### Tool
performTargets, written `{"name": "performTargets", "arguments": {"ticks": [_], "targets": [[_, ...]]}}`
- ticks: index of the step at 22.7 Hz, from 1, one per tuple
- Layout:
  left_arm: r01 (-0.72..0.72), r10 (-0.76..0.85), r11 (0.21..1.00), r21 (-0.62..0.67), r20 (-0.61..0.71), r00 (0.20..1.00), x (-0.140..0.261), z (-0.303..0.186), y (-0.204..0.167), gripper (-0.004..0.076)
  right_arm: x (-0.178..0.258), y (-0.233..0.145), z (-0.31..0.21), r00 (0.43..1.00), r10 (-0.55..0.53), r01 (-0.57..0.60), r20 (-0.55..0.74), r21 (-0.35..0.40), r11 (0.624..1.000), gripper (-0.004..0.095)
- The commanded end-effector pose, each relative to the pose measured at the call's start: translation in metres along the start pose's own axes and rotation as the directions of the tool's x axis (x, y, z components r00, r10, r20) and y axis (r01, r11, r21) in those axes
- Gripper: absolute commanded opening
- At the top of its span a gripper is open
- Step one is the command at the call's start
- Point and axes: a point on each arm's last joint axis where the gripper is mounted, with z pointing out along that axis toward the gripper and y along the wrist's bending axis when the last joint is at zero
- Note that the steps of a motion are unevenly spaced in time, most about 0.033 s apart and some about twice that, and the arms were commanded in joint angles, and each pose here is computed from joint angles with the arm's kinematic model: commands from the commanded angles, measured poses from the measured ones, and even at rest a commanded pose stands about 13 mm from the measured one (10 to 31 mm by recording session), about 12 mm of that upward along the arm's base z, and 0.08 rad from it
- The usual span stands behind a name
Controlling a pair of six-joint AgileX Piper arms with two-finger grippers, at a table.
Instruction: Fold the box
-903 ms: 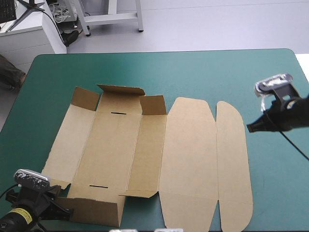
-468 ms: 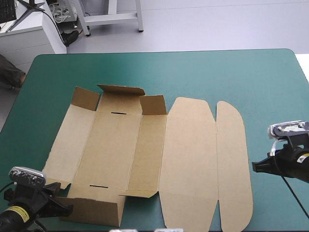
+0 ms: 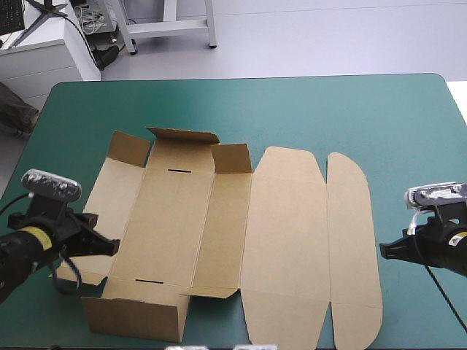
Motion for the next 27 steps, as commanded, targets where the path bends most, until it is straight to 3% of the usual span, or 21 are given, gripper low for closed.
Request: {"name": "performTargets", "arguments": {"ticks": [1, 5, 10, 13, 16, 22, 24, 27], "targets": [[-0.019, 0.022, 0.999, -0.031, 0.094, 0.995, -0.040, 0.013, 0.000, -0.0008, -0.009, -0.001, -0.006, 0.997, 0.006, -0.007, 0.078, 0.012, 1.000, 0.0061], [0.046, -0.038, 0.994, -0.094, 0.090, 0.995, -0.068, 0.029, 0.017, -0.0008, -0.009, -0.001, -0.006, 0.997, 0.007, -0.008, 0.079, 0.011, 1.000, 0.0061], [0.196, -0.193, 0.978, -0.074, 0.039, 0.980, -0.092, 0.042, 0.076, -0.0002, -0.009, -0.001, -0.006, 0.997, 0.009, -0.010, 0.082, 0.009, 1.000, 0.0061], [0.425, -0.425, 0.905, 0.027, -0.020, 0.905, -0.075, 0.051, 0.143, -0.0002, -0.010, 0.001, -0.007, 0.996, 0.009, -0.008, 0.088, -0.009, 1.000, 0.0061], [0.505, -0.499, 0.861, 0.055, -0.102, 0.861, -0.053, 0.061, 0.177, -0.0002, -0.011, 0.001, -0.006, 0.995, 0.010, -0.009, 0.098, -0.007, 1.000, 0.0061], [0.436, -0.450, 0.893, -0.115, -0.166, 0.878, -0.039, 0.065, 0.193, -0.0003, -0.011, 0.001, -0.006, 0.995, 0.011, -0.010, 0.099, -0.009, 1.000, 0.0056], [0.431, -0.446, 0.895, -0.116, -0.195, 0.873, -0.037, 0.065, 0.192, 0.0001, -0.010, 0.001, -0.006, 0.996, 0.011, -0.010, 0.093, -0.011, 1.000, 0.0034], [0.418, -0.428, 0.904, -0.094, -0.215, 0.878, -0.039, 0.068, 0.187, 0.0143, -0.010, 0.002, -0.006, 0.996, 0.016, -0.014, 0.093, -0.022, 1.000, -0.0007]]}}
